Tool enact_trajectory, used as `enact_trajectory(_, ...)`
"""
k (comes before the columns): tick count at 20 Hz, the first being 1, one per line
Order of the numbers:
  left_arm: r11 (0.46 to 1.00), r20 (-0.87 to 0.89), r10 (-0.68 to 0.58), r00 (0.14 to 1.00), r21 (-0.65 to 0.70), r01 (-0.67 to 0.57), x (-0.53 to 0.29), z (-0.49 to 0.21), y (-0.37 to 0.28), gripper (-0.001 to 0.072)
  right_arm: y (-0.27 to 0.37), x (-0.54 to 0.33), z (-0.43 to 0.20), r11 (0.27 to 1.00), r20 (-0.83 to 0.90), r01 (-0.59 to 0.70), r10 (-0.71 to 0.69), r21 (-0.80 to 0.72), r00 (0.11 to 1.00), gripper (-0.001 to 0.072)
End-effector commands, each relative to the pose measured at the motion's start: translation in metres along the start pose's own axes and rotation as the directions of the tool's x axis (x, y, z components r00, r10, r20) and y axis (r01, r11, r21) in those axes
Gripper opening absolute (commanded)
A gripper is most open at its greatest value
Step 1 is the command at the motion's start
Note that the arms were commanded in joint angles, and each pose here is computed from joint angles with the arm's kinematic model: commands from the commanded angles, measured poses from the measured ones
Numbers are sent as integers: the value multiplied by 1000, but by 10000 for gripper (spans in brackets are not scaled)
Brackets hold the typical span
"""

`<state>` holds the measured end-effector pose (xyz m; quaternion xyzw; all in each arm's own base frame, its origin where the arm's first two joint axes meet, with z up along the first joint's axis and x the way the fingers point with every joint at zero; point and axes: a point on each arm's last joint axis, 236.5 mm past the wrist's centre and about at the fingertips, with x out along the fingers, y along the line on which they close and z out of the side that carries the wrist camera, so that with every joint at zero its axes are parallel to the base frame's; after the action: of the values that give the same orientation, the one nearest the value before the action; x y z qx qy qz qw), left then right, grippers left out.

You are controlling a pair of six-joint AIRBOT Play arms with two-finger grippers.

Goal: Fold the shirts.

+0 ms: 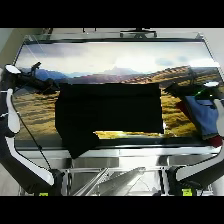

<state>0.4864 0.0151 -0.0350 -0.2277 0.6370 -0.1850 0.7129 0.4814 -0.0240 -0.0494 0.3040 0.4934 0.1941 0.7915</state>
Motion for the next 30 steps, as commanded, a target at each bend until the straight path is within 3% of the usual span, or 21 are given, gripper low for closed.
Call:
enact_trajectory(1, 995, -94, -35, 995, -101, 25, -32, -39, 3, 334, -5, -54, -25, 989, -86, 149, -149, -4, 985, 268)
enact_trajectory(7, 980, -174, -102, 979, -185, 69, -26, -155, -7, 334, -17, -65, -144, 956, -247, 274, -243, 101, 938, 258)
enact_trajectory(8, 977, -180, -113, 977, -201, 76, -22, -177, -9, 334, -21, -60, -162, 948, -251, 285, -245, 139, 937, 271)
enact_trajectory(10, 964, -178, -128, 976, -253, 81, -12, -215, -11, 334, -24, -42, -192, 939, -266, 281, -224, 199, 937, 376)
enact_trajectory(12, 954, -141, -114, 983, -293, 68, -3, -236, -7, 334, -25, -26, -219, 939, -307, 269, -196, 216, 931, 376)
enact_trajectory(15, 944, -64, -66, 996, -328, 41, 3, -249, 2, 335, -19, -6, -233, 951, -345, 245, -169, 191, 923, 375)
enact_trajectory(23, 921, -70, -56, 996, -388, 25, 37, -305, -3, 337, 5, 18, -235, 977, -354, 167, -111, 134, 929, 351)
enact_trajectory(30, 923, 1, 32, 999, -383, -29, 50, -297, 14, 337, 8, 17, -238, 978, -369, 157, -96, 138, 925, 356)
